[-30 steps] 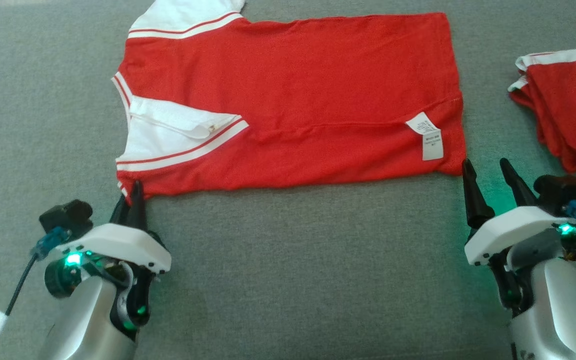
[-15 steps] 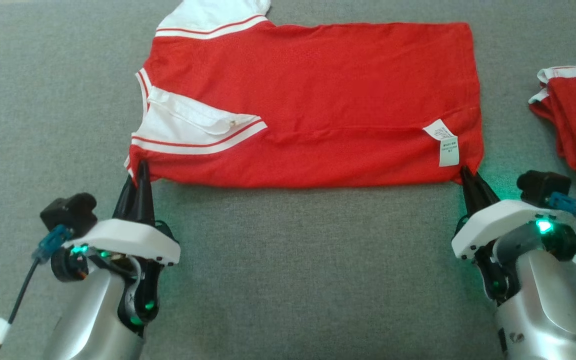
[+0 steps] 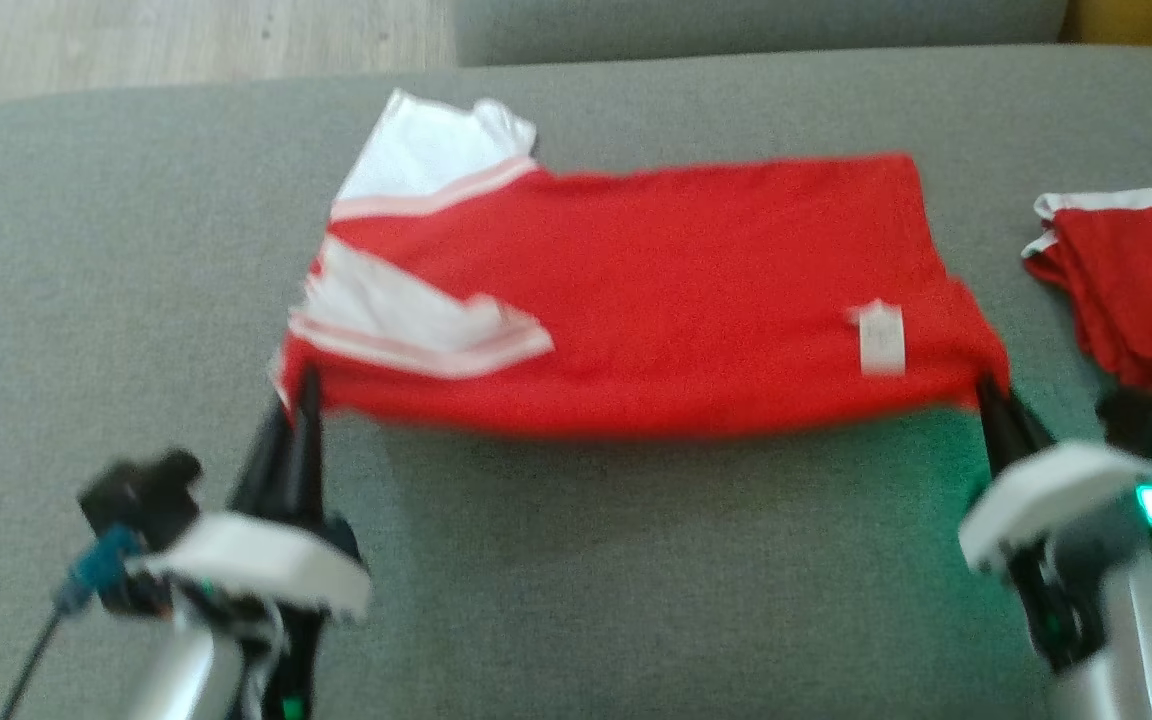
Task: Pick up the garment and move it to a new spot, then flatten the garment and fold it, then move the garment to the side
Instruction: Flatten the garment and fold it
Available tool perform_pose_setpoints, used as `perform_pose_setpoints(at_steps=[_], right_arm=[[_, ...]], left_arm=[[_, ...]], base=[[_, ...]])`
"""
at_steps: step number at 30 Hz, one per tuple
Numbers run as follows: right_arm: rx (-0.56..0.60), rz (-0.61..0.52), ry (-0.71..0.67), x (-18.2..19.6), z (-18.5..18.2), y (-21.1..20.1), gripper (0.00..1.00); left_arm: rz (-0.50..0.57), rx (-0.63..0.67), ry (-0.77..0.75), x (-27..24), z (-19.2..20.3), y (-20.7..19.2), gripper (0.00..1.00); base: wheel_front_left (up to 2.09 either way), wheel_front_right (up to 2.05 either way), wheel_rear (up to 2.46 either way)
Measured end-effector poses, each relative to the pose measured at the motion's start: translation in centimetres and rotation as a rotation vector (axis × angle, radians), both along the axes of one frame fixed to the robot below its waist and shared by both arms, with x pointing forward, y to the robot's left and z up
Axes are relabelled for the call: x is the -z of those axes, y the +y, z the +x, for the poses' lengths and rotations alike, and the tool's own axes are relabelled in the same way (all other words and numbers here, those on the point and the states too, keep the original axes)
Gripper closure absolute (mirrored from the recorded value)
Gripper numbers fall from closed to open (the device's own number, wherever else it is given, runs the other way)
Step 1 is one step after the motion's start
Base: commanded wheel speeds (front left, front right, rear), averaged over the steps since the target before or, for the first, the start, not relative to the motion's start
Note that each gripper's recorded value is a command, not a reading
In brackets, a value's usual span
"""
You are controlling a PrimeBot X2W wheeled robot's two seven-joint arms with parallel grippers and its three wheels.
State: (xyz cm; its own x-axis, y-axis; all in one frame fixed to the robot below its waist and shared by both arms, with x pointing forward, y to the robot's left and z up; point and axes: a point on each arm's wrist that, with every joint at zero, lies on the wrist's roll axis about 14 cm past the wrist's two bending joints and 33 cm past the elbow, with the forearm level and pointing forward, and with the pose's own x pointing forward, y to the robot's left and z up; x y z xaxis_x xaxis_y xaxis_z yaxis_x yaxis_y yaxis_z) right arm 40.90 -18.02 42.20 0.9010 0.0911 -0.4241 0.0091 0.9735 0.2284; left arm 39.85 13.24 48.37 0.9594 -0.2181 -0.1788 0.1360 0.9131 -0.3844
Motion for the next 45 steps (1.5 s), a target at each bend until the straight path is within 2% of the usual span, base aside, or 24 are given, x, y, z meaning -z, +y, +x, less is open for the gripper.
perform_pose_setpoints(at_steps=[7, 12, 13, 14, 15, 16, 17, 18, 25, 30, 36, 40, 45], right_arm=[[0.008, -0.035, 0.160, 2.6, -6.6, -1.3, 1.00], [0.029, -0.017, 0.198, 3.4, -8.3, -1.8, 1.00], [0.032, -0.015, 0.200, 3.5, -8.4, -1.8, 0.87], [0.033, -0.015, 0.201, 3.5, -8.4, -1.9, 0.64], [0.033, -0.015, 0.204, 3.6, -8.5, -1.9, 0.29], [0.033, -0.015, 0.206, 3.7, -8.5, -1.9, 0.00], [0.031, -0.014, 0.210, 3.8, -8.6, -1.8, 0.00], [0.029, -0.014, 0.214, 3.9, -8.6, -1.7, 0.00], [0.067, -0.025, 0.165, 3.4, -8.1, -2.8, 0.00], [0.084, -0.068, 0.044, 0.6, -5.3, -3.6, 0.00], [0.060, -0.092, -0.095, -2.9, -0.3, -3.0, 0.00], [0.023, -0.098, -0.121, -3.4, 2.0, -1.9, 0.00], [-0.003, -0.107, -0.137, -3.3, 4.4, -1.4, 0.00]], left_arm=[[-0.010, 0.018, 0.203, 4.0, -6.6, -0.7, 1.00], [-0.023, -0.002, 0.296, 6.5, -8.8, -0.5, 1.00], [-0.018, -0.002, 0.308, 6.8, -8.9, -0.5, 1.00], [-0.016, -0.001, 0.316, 7.1, -9.0, -0.5, 1.00], [-0.013, -0.002, 0.325, 7.4, -9.0, -0.4, 1.00], [-0.010, -0.002, 0.332, 7.6, -9.1, -0.4, 0.61], [-0.006, -0.001, 0.336, 7.8, -9.1, -0.4, 0.34], [-0.005, 0.001, 0.337, 7.8, -9.1, -0.4, 0.00], [0.060, 0.028, 0.257, 6.2, -6.2, 0.2, 0.00], [0.177, 0.089, 0.075, 1.2, 0.0, 1.0, 0.00], [0.312, 0.207, -0.113, -5.9, 8.6, -0.6, 0.00], [0.400, 0.276, -0.098, -6.6, 13.3, -1.4, 0.00], [0.486, 0.376, 0.073, -1.2, 16.7, -2.8, 0.00]], base=[[0.00, 0.00, 0.00], [0.00, 0.00, 0.00], [0.00, 0.00, 0.00], [0.00, 0.00, 0.00], [0.00, 0.00, 0.00], [0.00, 0.00, 0.00], [0.00, 0.00, 0.00], [0.00, 0.00, 0.00], [0.00, 0.00, 0.00], [0.00, 0.00, 0.00], [0.00, 0.00, 0.00], [0.00, 0.00, 0.00], [0.00, 0.00, 0.00]])
